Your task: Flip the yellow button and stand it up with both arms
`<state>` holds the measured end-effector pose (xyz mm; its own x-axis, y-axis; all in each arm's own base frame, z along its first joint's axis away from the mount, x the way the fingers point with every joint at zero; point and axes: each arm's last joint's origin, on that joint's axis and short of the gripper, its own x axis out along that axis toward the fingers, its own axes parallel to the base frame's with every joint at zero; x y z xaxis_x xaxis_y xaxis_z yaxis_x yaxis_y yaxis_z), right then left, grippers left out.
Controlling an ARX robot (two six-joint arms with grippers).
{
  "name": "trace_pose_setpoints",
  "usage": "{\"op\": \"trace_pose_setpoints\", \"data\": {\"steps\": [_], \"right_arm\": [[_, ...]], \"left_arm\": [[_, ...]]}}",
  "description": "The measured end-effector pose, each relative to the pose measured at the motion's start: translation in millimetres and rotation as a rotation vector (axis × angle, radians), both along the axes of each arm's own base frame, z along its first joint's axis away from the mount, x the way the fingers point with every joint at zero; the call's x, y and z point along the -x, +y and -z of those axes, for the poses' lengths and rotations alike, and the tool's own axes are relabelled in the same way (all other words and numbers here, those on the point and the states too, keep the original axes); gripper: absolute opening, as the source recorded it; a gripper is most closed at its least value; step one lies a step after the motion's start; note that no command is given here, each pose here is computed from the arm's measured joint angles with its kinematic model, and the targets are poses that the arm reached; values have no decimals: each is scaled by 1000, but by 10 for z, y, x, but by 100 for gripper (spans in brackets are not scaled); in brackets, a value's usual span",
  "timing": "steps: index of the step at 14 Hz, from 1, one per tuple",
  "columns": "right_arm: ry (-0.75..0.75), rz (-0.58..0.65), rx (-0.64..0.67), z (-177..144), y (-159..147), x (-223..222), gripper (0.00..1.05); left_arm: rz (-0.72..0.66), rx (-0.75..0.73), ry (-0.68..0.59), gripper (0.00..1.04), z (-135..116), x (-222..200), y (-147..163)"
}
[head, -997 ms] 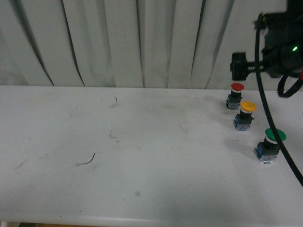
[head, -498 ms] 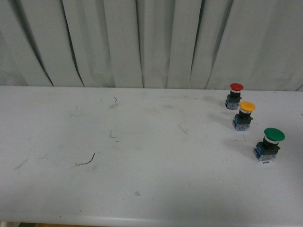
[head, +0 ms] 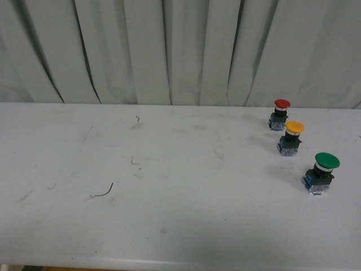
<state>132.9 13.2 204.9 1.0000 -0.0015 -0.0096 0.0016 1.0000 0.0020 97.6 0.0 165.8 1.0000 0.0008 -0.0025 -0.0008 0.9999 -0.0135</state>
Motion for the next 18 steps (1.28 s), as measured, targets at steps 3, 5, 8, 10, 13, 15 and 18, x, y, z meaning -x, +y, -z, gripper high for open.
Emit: {"op": "trace_pose_setpoints", "data": {"steps": [3,5,8,10,13,15,18], "right_arm": [[-9,17,-1,104,-140,79,2],[-9,-3,0,172,-131,121,2],[-8,-1,-1,235,-132,166,2],[-10,-1,-1,268,-132,196,2],[-14,-2,0,356,-132,233,2],[-23,-1,-1,349,-132,253,2],[-15,-1,-1,379,-132,358,2]], "left_arm": [[0,0,0,98,0,0,0],[0,0,0,98,0,0,0],[0,0,0,98,0,0,0],[0,0,0,98,0,0,0],[0,0,0,98,0,0,0],[0,0,0,98,0,0,0],[0,0,-1,98,-1,0,0]]}}
